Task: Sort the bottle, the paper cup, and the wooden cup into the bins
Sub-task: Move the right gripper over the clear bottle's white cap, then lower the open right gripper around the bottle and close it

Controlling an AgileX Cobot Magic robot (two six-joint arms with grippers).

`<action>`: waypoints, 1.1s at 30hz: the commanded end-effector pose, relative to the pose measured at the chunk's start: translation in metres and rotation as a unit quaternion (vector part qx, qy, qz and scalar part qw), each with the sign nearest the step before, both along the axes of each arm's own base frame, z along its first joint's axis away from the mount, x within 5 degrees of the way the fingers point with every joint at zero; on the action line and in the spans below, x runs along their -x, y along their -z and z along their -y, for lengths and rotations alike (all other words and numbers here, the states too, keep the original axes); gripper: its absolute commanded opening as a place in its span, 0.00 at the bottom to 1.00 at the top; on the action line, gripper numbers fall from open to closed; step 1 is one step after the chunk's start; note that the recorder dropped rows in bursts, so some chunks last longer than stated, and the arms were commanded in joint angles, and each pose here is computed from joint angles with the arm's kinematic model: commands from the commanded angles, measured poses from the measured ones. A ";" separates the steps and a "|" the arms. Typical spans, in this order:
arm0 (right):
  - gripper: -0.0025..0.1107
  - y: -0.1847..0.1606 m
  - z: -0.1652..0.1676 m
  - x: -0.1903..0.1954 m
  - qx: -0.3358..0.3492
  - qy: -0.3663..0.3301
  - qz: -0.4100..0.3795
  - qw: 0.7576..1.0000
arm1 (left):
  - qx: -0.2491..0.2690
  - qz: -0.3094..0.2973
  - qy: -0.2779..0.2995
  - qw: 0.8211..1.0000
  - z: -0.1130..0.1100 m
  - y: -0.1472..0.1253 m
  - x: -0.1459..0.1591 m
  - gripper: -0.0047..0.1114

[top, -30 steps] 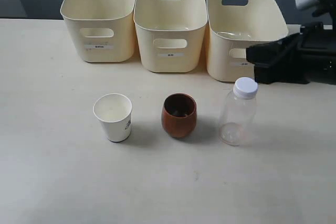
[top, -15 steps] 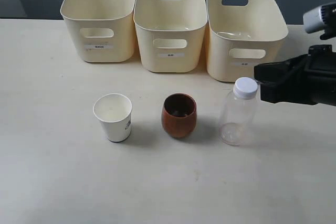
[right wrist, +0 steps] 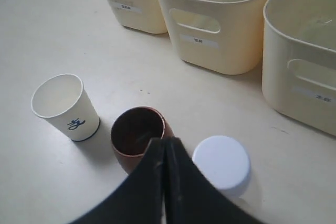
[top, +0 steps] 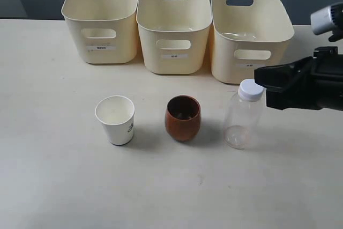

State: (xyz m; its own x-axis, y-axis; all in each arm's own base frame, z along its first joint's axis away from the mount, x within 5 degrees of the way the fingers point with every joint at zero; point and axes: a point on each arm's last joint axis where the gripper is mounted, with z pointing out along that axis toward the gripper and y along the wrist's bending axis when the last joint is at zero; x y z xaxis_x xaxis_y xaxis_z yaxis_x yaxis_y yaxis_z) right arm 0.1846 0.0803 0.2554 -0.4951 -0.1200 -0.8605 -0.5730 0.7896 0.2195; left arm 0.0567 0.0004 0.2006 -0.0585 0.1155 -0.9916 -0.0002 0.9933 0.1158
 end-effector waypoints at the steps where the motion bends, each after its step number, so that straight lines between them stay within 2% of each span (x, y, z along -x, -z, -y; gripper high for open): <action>1: 0.02 0.000 -0.003 0.004 0.000 -0.030 0.004 1.000 | 0.001 0.005 0.000 1.000 0.000 0.000 0.000 0.04; 7: 0.02 0.000 -0.005 0.007 -0.007 -0.047 0.001 0.999 | 0.001 0.005 0.000 1.000 0.000 0.000 0.000 0.04; 9: 0.05 -0.001 -0.006 0.007 -0.009 -0.052 -0.001 0.999 | 0.001 0.005 0.000 1.000 0.000 0.000 0.000 0.04; 13: 0.30 -0.001 -0.006 0.008 -0.009 -0.053 -0.001 0.999 | 0.001 0.005 0.000 1.000 0.000 0.000 0.000 0.04; 16: 0.55 0.000 -0.004 0.006 -0.012 -0.035 -0.006 0.999 | 0.001 0.005 0.000 1.000 0.000 0.000 0.000 0.04; 18: 0.64 0.000 -0.003 0.004 -0.014 -0.022 -0.009 1.000 | 0.001 0.005 0.000 1.000 0.000 0.000 0.000 0.04; 25: 0.64 0.000 -0.003 0.004 -0.013 -0.022 -0.008 1.000 | 0.001 0.005 0.000 1.000 0.000 0.000 0.000 0.04; 29: 0.64 0.000 0.004 -0.002 0.009 0.026 0.007 1.000 | 0.001 0.005 0.000 1.000 0.000 0.000 0.000 0.04; 33: 0.64 0.000 0.004 -0.002 0.003 0.028 0.005 1.000 | 0.001 0.005 0.000 1.000 0.000 0.000 0.000 0.04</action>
State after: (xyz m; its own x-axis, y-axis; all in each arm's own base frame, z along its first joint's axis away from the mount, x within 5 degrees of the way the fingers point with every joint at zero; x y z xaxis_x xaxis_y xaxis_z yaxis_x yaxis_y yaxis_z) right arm 0.1871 0.0775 0.2555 -0.4934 -0.1060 -0.8633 -0.5417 0.8140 0.2097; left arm 0.0567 0.0004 0.2006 -0.0585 0.1155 -0.9916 -0.0002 0.9933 0.1158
